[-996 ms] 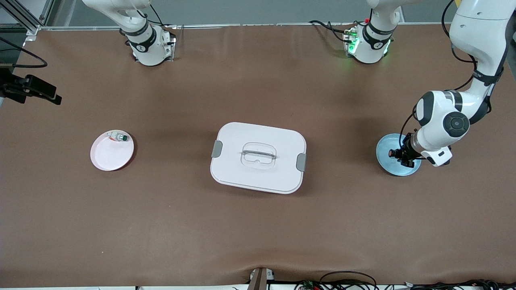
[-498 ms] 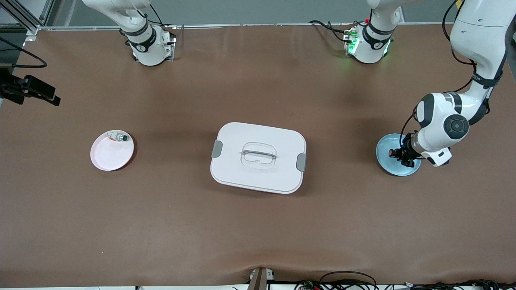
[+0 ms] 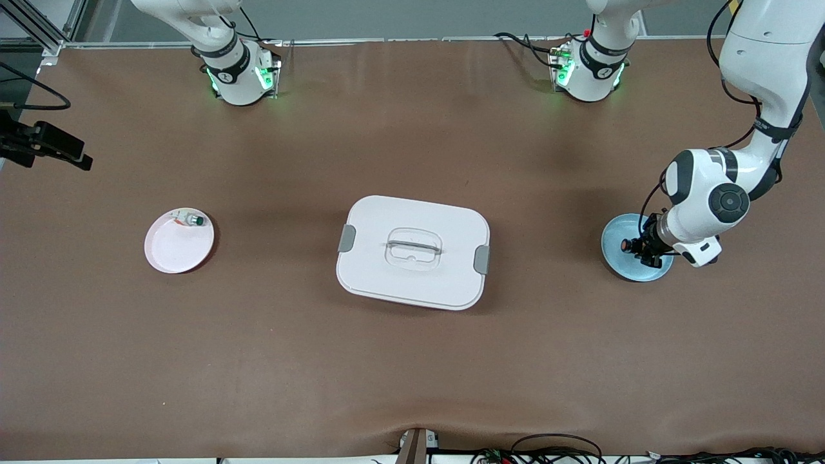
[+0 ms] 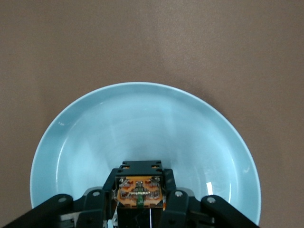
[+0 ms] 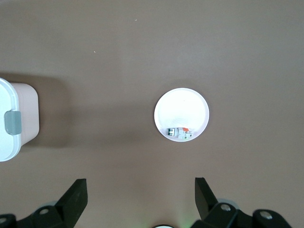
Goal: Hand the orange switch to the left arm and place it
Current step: 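Lower the orange switch onto the light blue plate with the left gripper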
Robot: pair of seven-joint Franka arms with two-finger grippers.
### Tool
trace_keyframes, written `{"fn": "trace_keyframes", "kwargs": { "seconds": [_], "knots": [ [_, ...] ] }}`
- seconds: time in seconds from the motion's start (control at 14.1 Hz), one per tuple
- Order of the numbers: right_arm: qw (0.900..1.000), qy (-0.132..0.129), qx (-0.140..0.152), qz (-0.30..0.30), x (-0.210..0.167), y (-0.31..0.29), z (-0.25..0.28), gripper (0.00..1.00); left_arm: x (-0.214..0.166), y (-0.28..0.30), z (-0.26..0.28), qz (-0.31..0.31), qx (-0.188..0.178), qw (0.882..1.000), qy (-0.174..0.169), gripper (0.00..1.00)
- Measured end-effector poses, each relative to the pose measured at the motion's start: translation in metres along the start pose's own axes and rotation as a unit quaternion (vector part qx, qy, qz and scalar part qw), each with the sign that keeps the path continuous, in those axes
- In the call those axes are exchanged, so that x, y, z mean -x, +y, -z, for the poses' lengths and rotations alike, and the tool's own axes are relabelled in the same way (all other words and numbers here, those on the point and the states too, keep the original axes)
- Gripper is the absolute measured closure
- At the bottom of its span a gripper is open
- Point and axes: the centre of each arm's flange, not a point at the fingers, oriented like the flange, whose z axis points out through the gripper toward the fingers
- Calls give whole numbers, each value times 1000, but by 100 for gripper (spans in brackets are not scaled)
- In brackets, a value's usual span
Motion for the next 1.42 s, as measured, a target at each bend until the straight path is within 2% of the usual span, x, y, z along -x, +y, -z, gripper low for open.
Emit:
{"fn": "trace_keyframes", "kwargs": {
  "seconds": [0.36, 0.43, 0.64, 0.78, 0.92, 1.14, 1.42],
  "knots": [
    [1000, 2, 0, -3, 0, 3, 1, 0, 0, 6, 13, -1, 16, 1000, 4, 7],
    [1000, 2, 0, -4, 0, 4, 2, 0, 0, 8, 19, -2, 21, 1000, 7, 0],
    [1000, 2, 0, -7, 0, 8, 2, 0, 2, 12, 38, -21, 36, 999, 14, 0],
    [1000, 2, 0, -8, 0, 9, 2, 0, 7, 14, 45, -70, 41, 997, 18, 0],
    [1000, 2, 0, -9, 0, 9, 2, 0, 14, 16, 48, -142, 43, 989, 20, 0],
    [1000, 2, 0, -9, 0, 9, 2, 0, 20, 19, 56, -268, 47, 962, 27, 0],
    [1000, 2, 0, -9, 0, 10, 2, 0, 33, 23, 71, -372, 56, 926, 38, 0]
  ]
}}
